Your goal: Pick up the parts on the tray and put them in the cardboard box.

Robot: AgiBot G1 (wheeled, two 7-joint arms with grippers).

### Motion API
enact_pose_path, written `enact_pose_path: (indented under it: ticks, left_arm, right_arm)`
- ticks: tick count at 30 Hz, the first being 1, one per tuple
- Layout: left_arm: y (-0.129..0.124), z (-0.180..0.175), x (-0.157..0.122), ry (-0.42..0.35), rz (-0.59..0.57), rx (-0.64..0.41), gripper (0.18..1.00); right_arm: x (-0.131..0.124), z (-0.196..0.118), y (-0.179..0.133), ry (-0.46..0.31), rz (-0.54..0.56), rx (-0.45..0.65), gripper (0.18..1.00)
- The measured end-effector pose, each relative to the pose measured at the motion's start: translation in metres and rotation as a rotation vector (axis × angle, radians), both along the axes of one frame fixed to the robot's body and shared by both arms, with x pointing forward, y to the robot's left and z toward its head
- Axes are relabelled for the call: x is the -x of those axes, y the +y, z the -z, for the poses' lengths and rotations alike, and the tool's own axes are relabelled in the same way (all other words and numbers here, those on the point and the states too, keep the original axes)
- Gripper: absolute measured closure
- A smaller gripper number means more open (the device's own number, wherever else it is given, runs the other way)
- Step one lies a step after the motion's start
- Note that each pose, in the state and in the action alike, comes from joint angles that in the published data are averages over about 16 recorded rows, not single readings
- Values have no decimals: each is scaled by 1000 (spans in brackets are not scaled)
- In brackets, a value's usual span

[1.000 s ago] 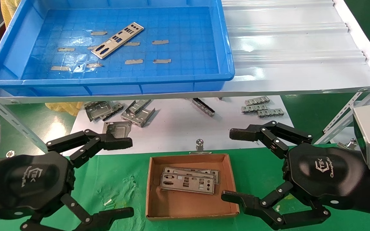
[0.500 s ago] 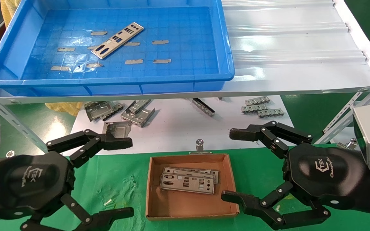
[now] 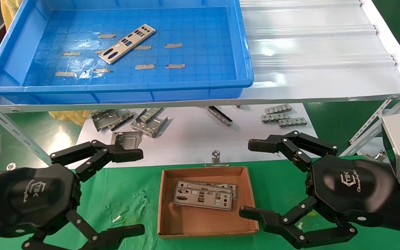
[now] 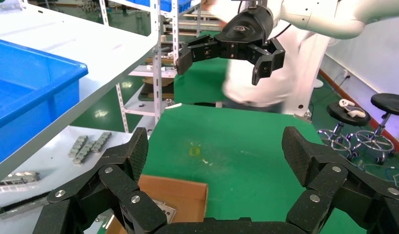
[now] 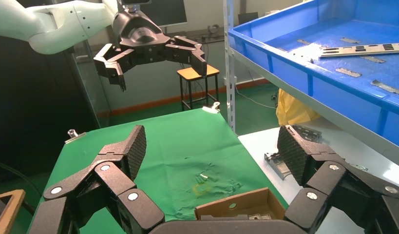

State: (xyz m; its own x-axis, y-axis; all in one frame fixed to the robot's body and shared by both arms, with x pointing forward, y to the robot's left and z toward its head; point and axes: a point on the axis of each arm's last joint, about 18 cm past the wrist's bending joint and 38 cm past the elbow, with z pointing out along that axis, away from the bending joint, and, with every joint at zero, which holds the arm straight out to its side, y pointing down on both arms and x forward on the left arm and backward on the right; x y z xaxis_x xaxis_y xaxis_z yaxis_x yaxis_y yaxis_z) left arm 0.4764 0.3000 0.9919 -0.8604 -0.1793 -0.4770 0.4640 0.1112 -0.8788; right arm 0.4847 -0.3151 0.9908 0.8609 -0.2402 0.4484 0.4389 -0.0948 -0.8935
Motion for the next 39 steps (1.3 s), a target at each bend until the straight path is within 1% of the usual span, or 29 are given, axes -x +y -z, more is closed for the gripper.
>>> enact_pose_path:
  ticks: [39]
  left_arm:
    - [0, 0, 0, 0, 0, 0, 184]
  right_arm:
    - [0, 0, 0, 0, 0, 0, 179]
